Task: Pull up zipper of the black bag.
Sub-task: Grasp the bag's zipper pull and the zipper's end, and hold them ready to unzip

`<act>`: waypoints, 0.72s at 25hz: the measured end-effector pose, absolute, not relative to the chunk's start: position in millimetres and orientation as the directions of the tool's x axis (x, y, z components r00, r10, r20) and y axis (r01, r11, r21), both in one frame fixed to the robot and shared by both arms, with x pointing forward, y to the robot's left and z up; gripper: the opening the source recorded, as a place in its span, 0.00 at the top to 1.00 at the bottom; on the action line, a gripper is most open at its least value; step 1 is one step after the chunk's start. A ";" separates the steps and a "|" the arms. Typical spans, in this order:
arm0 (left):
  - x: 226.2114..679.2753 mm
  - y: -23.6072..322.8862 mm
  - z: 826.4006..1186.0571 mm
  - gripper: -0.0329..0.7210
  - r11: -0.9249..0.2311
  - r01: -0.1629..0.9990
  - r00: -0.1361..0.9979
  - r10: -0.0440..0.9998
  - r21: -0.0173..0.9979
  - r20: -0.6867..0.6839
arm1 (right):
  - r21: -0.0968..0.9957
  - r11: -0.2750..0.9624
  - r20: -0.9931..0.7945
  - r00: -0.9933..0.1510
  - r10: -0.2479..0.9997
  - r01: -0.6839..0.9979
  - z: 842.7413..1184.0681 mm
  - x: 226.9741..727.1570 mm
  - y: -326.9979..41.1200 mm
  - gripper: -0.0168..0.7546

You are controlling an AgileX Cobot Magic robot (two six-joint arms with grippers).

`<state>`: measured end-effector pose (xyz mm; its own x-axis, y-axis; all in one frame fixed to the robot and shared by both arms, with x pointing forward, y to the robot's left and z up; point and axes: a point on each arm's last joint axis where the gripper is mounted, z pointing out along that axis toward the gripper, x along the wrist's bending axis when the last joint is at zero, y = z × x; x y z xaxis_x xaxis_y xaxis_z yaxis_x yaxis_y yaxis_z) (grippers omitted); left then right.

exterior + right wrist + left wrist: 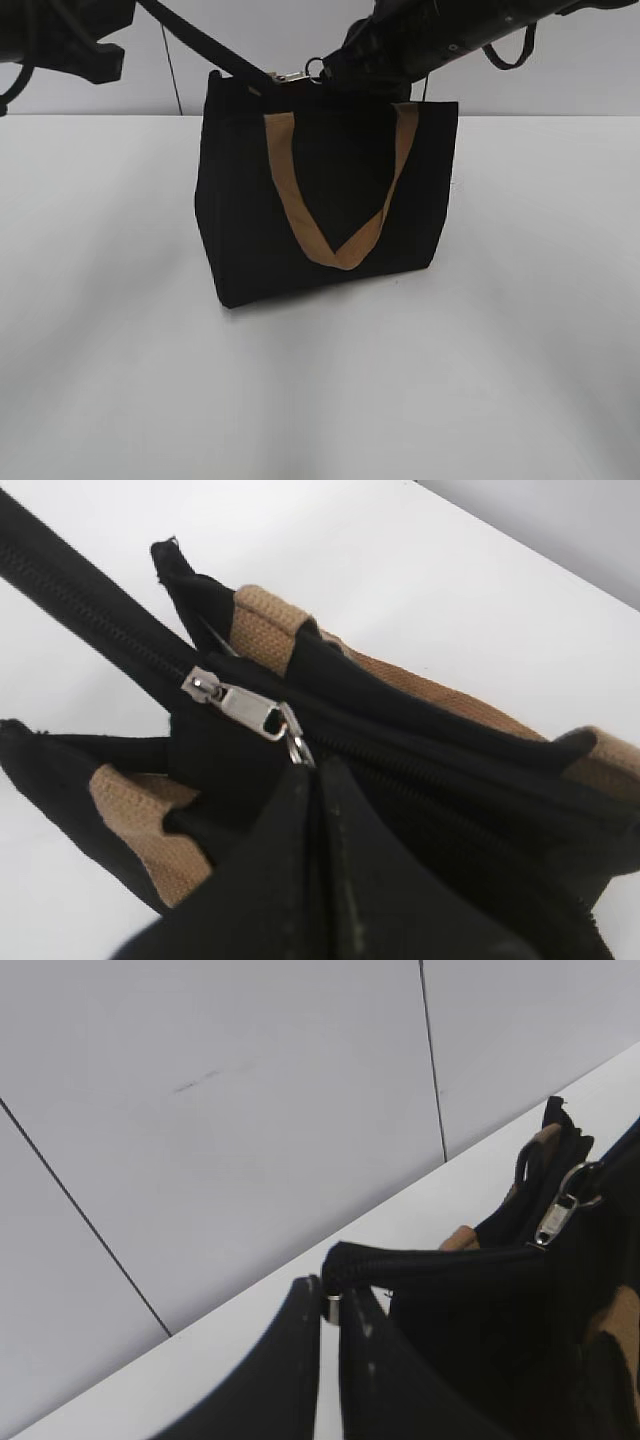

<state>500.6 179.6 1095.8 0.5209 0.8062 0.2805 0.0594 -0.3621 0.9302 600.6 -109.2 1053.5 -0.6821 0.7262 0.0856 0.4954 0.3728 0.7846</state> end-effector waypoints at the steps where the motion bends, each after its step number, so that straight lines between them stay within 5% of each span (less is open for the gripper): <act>1: 500.6 179.6 1095.8 0.94 -0.362 0.059 0.521 0.806 0.930 0.281 | 0.784 0.377 0.081 -0.683 0.726 0.493 1053.7 600.9 -109.8 1.00; 18: 500.5 179.8 1095.9 0.94 -0.364 0.060 0.520 0.806 0.930 0.282 | 0.727 0.399 0.073 -0.640 0.765 0.559 1048.5 607.1 -133.6 1.00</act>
